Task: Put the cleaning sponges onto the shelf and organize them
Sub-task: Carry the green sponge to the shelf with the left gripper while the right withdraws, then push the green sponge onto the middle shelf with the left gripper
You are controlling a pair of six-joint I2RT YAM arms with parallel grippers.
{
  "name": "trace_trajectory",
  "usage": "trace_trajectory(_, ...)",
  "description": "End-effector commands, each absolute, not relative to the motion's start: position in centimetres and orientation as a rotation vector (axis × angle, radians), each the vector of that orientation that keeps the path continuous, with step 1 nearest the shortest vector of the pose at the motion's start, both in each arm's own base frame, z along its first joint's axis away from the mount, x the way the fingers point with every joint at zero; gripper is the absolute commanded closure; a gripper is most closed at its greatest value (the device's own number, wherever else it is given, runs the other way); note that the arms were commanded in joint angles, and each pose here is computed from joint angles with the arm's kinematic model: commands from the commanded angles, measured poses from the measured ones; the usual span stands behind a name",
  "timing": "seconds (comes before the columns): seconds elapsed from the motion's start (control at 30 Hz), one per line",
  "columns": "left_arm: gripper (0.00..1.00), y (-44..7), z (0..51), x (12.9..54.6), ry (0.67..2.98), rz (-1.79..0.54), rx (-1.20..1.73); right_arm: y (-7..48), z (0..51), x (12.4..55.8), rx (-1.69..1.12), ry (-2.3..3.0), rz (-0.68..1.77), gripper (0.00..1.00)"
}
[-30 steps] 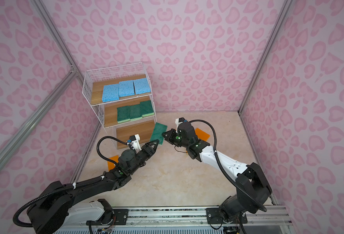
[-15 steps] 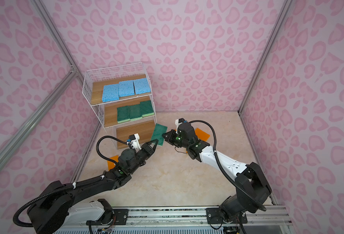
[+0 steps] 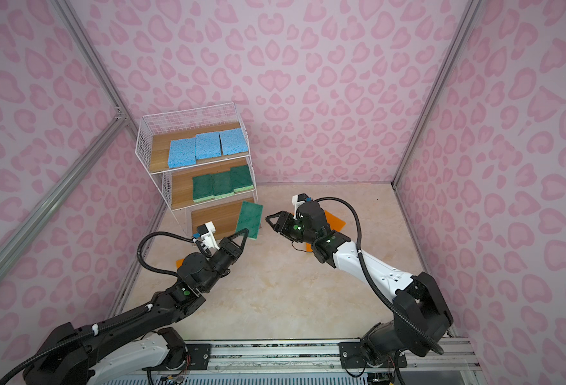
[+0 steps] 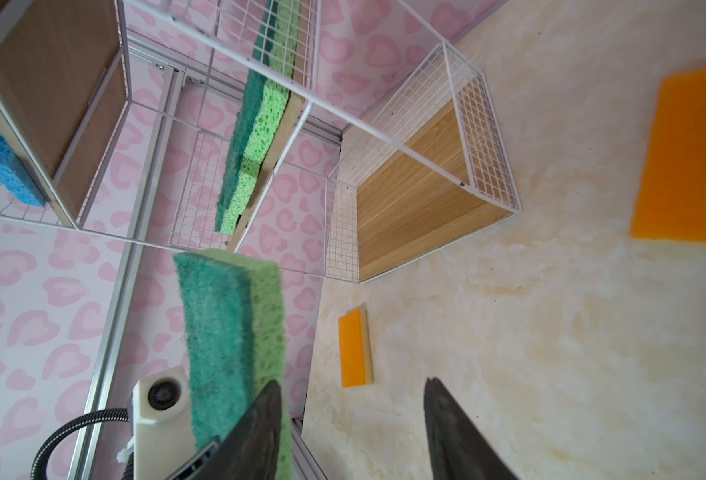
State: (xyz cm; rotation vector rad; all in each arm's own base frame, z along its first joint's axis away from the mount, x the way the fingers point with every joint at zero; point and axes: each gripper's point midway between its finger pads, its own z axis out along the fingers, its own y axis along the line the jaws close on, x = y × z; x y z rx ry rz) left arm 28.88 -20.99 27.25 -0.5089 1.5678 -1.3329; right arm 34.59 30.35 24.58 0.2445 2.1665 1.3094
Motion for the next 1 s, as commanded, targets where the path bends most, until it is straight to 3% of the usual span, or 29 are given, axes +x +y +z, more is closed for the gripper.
trace_trajectory(0.0, 0.96, -17.8, 27.9, 28.7, 1.499, -1.243, -0.596, 29.2, 24.0, 34.7, 0.278, 2.157, 1.280, 0.44)
trace_trajectory(0.3, 0.96, -8.8, 30.3, 28.4, 1.371, -1.107, -0.770, 27.1, 22.0, 34.1, 0.306, 2.178, 1.248, 0.44)
trace_trajectory(0.97, 0.96, -3.0, 33.9, 33.6, 1.373, -0.998, -0.828, 26.3, 20.3, 35.8, 0.289, 2.191, 1.275, 0.44)
